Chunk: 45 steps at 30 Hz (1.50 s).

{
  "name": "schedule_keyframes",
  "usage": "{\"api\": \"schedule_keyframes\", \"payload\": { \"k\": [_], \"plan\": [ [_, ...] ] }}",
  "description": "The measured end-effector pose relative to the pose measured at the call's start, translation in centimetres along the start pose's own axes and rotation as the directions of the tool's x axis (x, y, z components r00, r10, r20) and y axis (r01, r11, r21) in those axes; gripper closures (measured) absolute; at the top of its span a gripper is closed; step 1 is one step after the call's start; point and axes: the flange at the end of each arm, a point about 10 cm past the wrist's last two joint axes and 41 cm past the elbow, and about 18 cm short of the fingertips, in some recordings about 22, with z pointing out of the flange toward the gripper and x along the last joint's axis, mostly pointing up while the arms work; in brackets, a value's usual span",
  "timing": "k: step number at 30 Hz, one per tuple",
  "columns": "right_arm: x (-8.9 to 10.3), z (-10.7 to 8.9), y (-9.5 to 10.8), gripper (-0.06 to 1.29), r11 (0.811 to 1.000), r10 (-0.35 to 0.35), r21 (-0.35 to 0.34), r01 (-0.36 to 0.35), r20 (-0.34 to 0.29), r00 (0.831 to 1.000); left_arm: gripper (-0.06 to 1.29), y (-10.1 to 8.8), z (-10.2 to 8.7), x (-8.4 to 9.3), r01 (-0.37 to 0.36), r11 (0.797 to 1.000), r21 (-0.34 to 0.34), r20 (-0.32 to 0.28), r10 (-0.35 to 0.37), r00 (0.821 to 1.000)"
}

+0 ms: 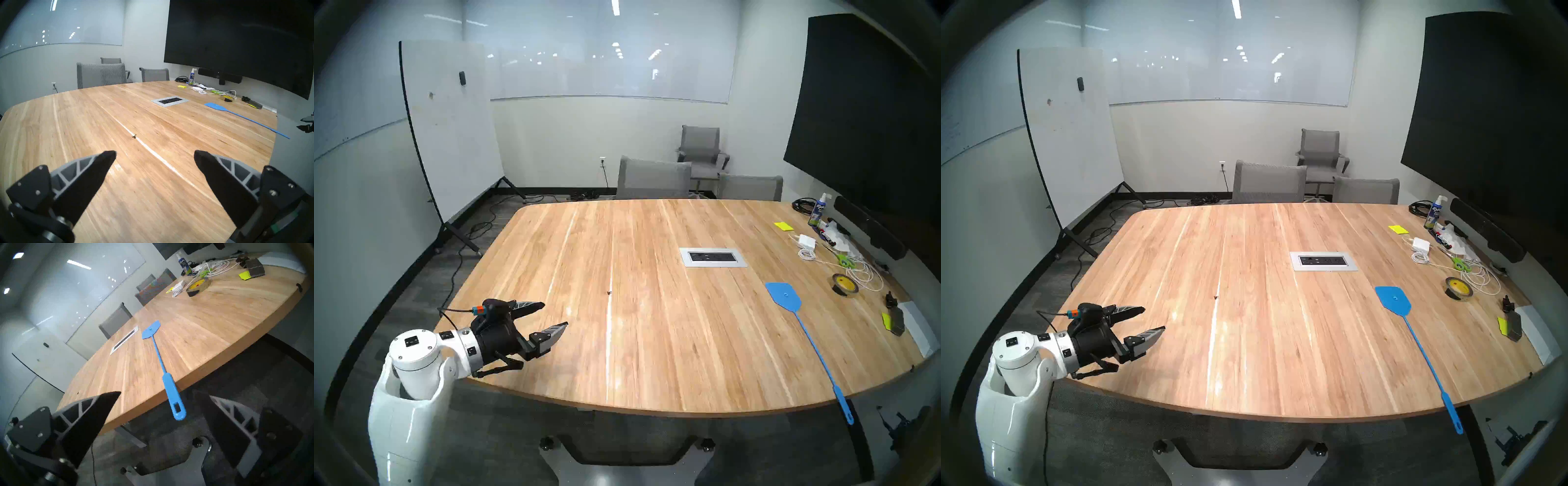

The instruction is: Swat a bug on table

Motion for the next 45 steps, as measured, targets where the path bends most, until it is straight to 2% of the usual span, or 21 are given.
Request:
{"api": "schedule_keyframes", "payload": {
  "k": [9,13,26,45],
  "plan": [
    [-2.4,0.8,-0.1,0.0,0.999,0.043,0.003,-0.044,0.08,0.996,-0.02,0.0,0.0,0.0,0.0,1.0,0.0,0.0,0.0,1.0],
    [-2.8,1.2,0.0,0.0,0.998,0.07,-0.013,-0.069,0.102,0.992,-0.02,0.0,0.0,0.0,0.0,1.0,0.0,0.0,0.0,1.0],
    [-2.6,1.4,0.2,0.0,0.989,0.132,-0.085,-0.122,0.126,0.983,-0.02,0.0,0.0,0.0,0.0,1.0,0.0,0.0,0.0,1.0],
    [-2.5,1.6,0.0,0.0,0.979,0.182,-0.113,-0.169,0.124,0.975,-0.02,0.0,0.0,0.0,0.0,1.0,0.0,0.001,0.0,1.0]
  ]
}}
